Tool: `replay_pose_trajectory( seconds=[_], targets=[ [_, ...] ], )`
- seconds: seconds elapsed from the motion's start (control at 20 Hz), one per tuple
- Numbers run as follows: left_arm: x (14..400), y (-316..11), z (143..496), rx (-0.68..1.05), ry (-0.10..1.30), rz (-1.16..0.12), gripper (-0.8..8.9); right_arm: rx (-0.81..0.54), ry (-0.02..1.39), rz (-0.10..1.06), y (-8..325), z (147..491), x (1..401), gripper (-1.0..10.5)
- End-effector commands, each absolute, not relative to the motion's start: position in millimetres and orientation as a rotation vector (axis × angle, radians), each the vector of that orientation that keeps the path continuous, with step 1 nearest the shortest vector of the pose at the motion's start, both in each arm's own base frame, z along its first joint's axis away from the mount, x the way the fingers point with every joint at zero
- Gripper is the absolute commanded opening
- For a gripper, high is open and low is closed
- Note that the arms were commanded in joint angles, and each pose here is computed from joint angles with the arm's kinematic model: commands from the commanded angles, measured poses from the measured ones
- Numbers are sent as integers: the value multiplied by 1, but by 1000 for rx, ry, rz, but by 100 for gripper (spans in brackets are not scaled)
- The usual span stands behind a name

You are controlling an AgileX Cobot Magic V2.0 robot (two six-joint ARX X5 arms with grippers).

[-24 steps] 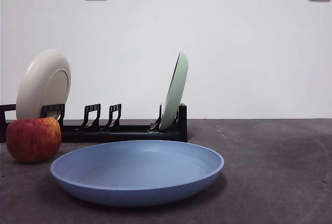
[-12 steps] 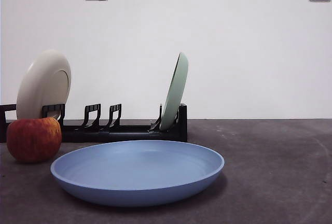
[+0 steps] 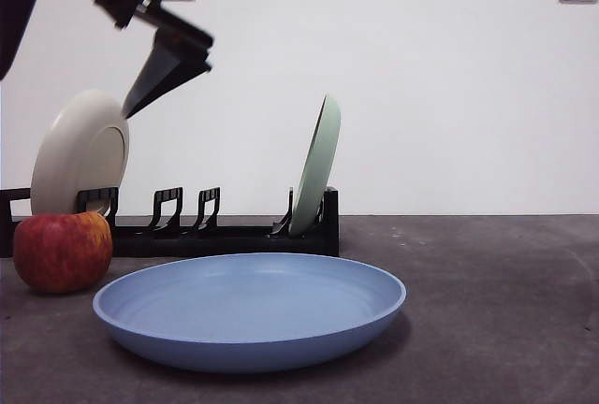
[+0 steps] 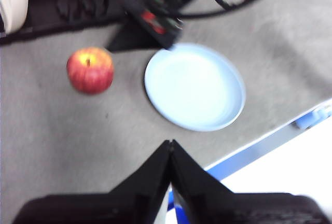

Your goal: Take the blue plate from the plate rack,put the plate on the table,take the apple from the table,put the apple in the plate

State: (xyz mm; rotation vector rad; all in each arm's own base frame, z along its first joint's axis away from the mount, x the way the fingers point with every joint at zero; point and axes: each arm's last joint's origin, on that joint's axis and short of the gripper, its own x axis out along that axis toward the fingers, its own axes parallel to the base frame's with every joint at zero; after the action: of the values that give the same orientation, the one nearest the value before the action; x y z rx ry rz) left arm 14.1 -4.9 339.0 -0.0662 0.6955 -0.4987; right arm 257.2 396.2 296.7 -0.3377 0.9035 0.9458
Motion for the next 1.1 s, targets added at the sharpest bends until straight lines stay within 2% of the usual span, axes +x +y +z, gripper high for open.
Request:
replay_pose_trajectory(
  seconds=[0.05,0.2,0.65,0.8,1.1],
  targets=[
    [17,-11,325,-25,739,-495,-6,-370,901,952,408,278,259,911],
    [18,-16,314,-5,793,-521,-7,-399,888,933,417,263,261,922],
    [18,-16,314,5,803,-552,-7,-417,908,911,437,207,275,921],
    [17,-17,314,4,827,-601,-7,-433,936,905,441,188,277,917],
    [16,-17,314,8,833,-620,-7,-447,955,901,444,172,279,907]
  ],
)
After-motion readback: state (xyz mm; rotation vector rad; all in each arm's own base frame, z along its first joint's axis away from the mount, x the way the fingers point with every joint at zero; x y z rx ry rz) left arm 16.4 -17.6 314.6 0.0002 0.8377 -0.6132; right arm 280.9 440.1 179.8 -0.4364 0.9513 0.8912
